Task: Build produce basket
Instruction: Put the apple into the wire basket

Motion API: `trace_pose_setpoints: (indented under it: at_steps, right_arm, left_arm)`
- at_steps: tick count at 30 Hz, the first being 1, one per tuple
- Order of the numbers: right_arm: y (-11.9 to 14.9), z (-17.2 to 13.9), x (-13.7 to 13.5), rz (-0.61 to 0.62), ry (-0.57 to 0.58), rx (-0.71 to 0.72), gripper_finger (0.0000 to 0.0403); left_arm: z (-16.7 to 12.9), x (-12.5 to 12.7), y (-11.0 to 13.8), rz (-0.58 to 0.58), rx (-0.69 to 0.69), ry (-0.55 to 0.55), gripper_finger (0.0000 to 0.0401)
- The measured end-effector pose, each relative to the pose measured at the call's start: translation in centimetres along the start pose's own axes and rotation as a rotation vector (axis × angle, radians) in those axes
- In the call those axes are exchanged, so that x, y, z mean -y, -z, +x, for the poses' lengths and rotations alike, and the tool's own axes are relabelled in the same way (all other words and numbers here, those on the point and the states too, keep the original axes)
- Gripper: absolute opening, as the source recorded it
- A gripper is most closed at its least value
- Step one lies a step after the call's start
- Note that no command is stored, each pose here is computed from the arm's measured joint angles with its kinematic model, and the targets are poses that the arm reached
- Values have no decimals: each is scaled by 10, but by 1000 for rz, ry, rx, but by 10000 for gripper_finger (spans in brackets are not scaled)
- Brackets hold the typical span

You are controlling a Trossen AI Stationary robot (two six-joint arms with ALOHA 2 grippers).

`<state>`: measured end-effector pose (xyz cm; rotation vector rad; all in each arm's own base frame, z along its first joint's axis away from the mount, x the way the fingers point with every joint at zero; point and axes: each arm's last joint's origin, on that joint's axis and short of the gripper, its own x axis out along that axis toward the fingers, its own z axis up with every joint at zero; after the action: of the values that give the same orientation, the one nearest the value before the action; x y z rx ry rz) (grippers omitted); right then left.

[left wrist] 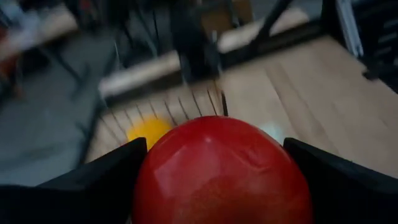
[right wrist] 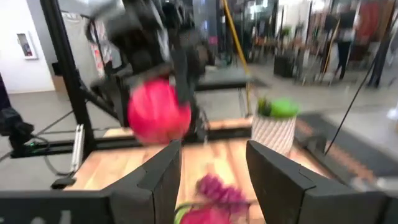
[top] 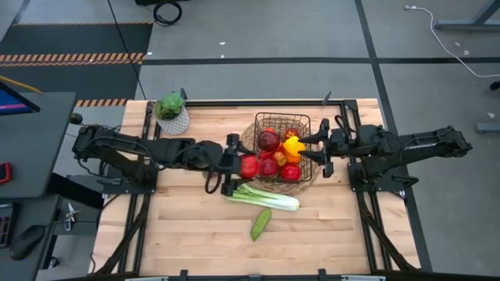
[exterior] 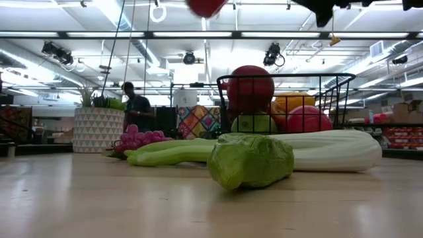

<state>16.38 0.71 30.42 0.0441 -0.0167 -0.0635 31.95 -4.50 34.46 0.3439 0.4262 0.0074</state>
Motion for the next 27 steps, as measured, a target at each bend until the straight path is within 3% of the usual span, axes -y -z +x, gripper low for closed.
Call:
trace_pose_setpoints:
  at_steps: [6, 9, 17, 27]
  right_arm:
    - [16, 10, -5, 104, -16, -129, 187]
    - [23, 15, -9, 120, -28, -184, 187]
    - [31, 13, -12, 99, -14, -267, 187]
    - [34, 1, -6, 65, 87, -319, 187]
  left_arm:
    - [9, -3, -15, 144, 173, -55, 376]
    - [19, 0, -15, 283, 198, -64, 376]
    - [47, 3, 1, 952, 91, -97, 377]
    - [56, -19, 10, 1539, 1, -160, 378]
